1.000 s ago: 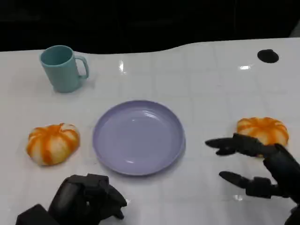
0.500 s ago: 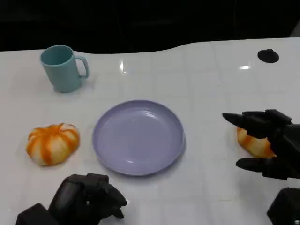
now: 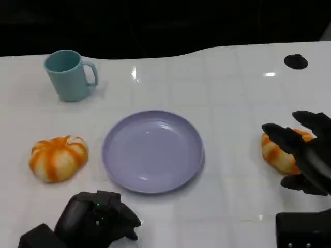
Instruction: Grasp the bread from the table and place it into the plate.
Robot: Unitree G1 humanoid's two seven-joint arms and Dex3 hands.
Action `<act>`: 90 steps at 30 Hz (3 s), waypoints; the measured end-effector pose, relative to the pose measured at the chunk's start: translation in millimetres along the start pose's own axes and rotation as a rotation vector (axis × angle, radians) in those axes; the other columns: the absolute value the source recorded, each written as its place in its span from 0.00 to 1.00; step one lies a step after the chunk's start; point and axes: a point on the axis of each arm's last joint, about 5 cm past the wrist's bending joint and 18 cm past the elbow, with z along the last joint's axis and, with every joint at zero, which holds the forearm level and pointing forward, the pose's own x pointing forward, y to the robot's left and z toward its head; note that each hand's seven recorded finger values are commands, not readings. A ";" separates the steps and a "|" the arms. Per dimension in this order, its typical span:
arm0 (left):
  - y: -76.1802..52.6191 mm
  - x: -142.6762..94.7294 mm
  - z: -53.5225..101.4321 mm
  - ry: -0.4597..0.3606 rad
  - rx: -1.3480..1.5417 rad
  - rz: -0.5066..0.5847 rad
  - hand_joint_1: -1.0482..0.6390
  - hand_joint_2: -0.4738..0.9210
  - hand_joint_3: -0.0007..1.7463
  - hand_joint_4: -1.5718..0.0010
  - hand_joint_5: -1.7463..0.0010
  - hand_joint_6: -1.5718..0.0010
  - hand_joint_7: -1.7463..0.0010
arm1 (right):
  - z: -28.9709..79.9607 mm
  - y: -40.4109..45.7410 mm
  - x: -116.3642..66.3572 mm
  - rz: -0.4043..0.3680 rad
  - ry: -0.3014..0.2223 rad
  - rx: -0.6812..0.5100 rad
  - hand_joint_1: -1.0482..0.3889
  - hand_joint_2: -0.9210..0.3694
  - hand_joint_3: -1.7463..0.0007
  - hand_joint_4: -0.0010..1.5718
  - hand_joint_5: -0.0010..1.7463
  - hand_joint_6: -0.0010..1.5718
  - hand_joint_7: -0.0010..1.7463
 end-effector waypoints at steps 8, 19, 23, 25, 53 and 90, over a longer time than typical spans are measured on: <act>-0.1 0.0 0.0 -0.002 -0.004 0.002 0.00 0.98 0.00 0.25 0.40 0.18 0.59 | -3.7 14.5 14.9 0.058 0.035 -0.090 0.25 0.00 0.99 0.00 0.18 0.16 0.00; -0.4 -0.1 0.0 -0.003 -0.001 0.001 0.00 0.99 0.00 0.25 0.40 0.18 0.59 | -7.4 30.9 34.0 0.121 0.086 -0.156 0.31 0.03 1.00 0.02 0.22 0.17 0.01; -0.4 -0.3 -0.1 -0.003 -0.002 0.003 0.00 0.99 0.00 0.25 0.40 0.18 0.59 | -4.8 34.3 42.7 0.125 0.095 -0.163 0.34 0.06 1.00 0.04 0.21 0.18 0.01; -0.4 -0.4 -0.1 -0.003 -0.002 0.003 0.00 0.99 0.00 0.25 0.40 0.18 0.59 | -3.5 35.5 47.2 0.134 0.098 -0.158 0.34 0.07 1.00 0.04 0.21 0.19 0.01; -0.4 -1.9 1.9 -0.015 0.004 0.004 0.00 0.99 0.00 0.25 0.40 0.18 0.59 | -7.2 53.4 65.8 0.024 0.071 0.027 0.65 0.06 1.00 0.51 1.00 0.87 0.10; -1.3 -0.9 2.1 -0.016 0.001 0.002 0.00 0.99 0.00 0.25 0.40 0.18 0.59 | 70.8 27.3 75.9 -0.372 -0.395 0.496 0.77 0.65 0.11 0.68 1.00 0.62 0.85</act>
